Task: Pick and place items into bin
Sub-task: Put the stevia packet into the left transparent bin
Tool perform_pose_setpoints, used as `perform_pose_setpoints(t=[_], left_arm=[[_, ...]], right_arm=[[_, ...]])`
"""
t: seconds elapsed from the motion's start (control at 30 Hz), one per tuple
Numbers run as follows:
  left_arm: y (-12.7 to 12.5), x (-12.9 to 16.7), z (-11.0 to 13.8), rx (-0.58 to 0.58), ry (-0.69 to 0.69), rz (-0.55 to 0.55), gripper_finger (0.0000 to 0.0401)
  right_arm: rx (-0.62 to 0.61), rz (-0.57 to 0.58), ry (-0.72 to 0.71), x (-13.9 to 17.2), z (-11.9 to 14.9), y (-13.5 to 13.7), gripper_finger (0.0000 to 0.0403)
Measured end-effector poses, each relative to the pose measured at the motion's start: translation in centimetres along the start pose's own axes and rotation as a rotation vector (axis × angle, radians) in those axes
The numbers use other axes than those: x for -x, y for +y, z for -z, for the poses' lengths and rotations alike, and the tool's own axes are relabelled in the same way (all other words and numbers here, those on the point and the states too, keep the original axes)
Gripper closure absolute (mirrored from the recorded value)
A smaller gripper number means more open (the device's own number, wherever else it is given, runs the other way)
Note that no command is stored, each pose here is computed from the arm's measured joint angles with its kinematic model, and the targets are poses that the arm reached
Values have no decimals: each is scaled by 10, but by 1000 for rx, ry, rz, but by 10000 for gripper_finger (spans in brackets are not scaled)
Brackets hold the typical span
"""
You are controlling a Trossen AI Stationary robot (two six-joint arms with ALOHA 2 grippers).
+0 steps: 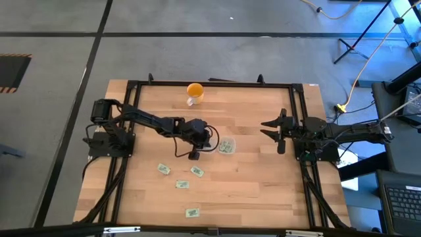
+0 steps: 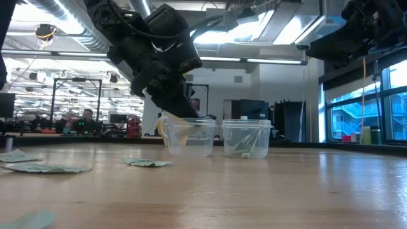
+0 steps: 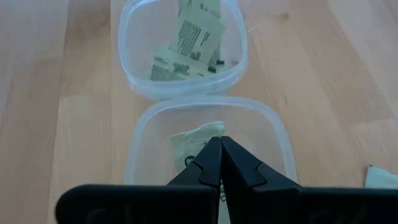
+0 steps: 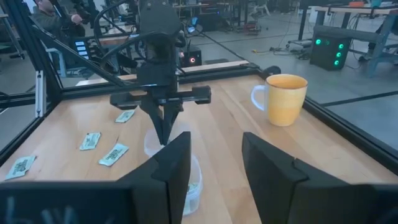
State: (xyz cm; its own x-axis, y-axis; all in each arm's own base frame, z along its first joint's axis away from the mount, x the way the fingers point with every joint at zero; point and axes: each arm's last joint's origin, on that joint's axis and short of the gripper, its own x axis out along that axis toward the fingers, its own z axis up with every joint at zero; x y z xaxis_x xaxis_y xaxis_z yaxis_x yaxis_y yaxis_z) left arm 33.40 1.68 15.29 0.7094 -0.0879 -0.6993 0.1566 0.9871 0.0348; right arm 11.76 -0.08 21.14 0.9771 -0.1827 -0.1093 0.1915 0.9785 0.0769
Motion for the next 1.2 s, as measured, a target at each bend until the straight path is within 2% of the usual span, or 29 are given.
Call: perform_pose_setpoints(t=[0.3, 0.5, 0.73, 1.0, 1.2], left_arm=[[0, 2, 0, 9, 8, -6, 341], [-5, 27, -17, -19, -79, -3, 318], [-38, 67, -34, -236, -148, 67, 315], [-83, 71, -26, -170, -45, 188, 315], [-99, 57, -16, -118, 46, 144, 315]], right_arm=[[1, 0, 5, 0, 0, 0, 255], [2, 1, 15, 0, 2, 0, 255], [-20, 2, 26, 0, 3, 0, 255], [-41, 5, 47, 0, 5, 0, 255], [-41, 5, 48, 0, 5, 0, 255]])
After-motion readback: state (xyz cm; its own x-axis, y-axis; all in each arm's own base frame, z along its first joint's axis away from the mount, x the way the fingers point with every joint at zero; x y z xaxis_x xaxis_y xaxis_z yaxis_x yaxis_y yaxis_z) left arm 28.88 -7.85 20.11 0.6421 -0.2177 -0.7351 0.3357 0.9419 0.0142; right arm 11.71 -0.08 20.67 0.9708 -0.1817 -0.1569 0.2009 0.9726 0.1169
